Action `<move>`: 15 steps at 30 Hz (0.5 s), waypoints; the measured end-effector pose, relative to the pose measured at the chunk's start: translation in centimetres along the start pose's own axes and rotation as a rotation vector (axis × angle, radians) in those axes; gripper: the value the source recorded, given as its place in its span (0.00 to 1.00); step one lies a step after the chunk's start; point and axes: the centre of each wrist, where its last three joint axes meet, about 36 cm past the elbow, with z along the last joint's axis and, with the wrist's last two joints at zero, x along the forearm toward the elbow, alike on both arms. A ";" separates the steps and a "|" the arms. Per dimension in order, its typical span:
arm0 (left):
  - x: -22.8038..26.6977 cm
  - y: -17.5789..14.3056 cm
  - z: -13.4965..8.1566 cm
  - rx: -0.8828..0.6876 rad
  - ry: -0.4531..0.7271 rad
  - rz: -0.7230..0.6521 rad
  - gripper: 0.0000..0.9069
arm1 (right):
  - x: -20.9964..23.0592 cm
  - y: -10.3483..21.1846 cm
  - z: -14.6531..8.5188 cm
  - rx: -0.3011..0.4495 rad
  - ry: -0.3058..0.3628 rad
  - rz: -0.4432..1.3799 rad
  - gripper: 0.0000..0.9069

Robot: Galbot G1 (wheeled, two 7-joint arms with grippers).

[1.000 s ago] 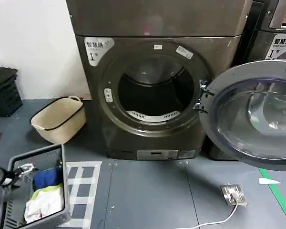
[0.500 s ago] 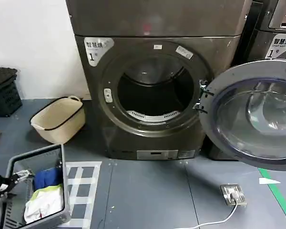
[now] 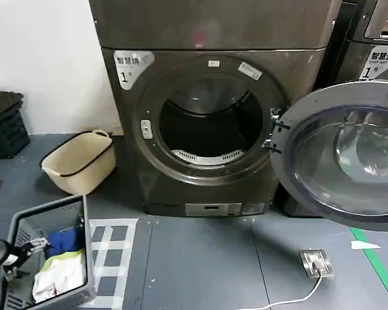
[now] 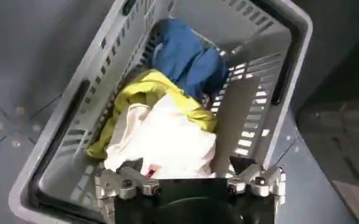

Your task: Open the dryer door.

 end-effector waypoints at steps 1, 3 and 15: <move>0.0 0.0 0.0 0.000 0.002 -0.005 1.00 | 0.0 0.0 0.0 0.000 -0.001 0.000 1.00; 0.0 0.1 -0.1 0.002 0.003 -0.014 1.00 | 0.0 0.0 0.1 0.000 -0.001 -0.001 1.00; -0.1 0.3 -0.2 0.020 0.033 -0.014 1.00 | 0.1 0.1 0.2 0.005 -0.002 -0.006 1.00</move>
